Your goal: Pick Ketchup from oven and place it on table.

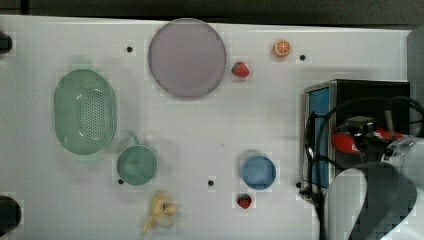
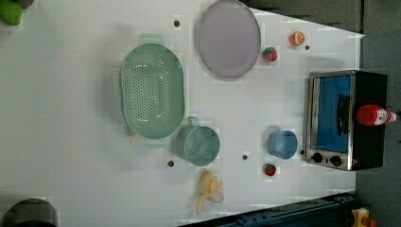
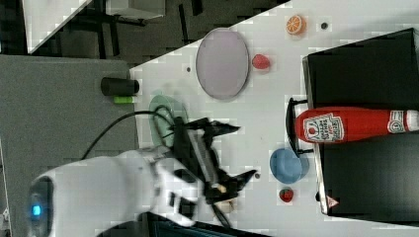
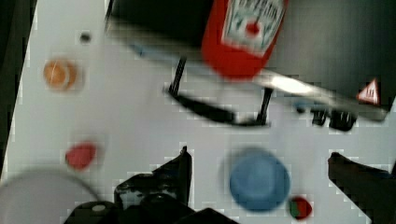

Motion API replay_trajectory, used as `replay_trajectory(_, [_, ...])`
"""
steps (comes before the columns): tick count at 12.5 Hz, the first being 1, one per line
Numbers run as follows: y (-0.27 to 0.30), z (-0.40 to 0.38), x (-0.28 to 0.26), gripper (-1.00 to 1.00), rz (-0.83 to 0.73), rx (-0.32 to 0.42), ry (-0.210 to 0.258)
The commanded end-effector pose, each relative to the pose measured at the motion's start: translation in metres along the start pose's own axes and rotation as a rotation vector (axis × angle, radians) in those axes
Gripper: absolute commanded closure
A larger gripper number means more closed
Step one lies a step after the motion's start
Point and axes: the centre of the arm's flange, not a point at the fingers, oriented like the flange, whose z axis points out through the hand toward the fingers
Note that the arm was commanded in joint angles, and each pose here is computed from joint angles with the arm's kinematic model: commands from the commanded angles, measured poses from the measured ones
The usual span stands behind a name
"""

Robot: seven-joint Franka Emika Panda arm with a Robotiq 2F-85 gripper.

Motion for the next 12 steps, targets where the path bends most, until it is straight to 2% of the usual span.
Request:
replay_trajectory(1, [0.01, 0.002, 0.041, -1.0, 0.082, 0.065, 0.085])
replay_trajectory(5, [0.014, 0.053, 0.086, -1.0, 0.163, 0.027, 0.14])
replay_trajectory(6, [0.013, 0.065, 0.093, -1.0, 0.194, 0.019, 0.133])
replay_trajectory(9, [0.019, 0.105, 0.109, -1.0, 0.317, -0.007, 0.075])
replay_trajectory(12, [0.019, 0.128, 0.114, -1.0, 0.342, -0.045, 0.067])
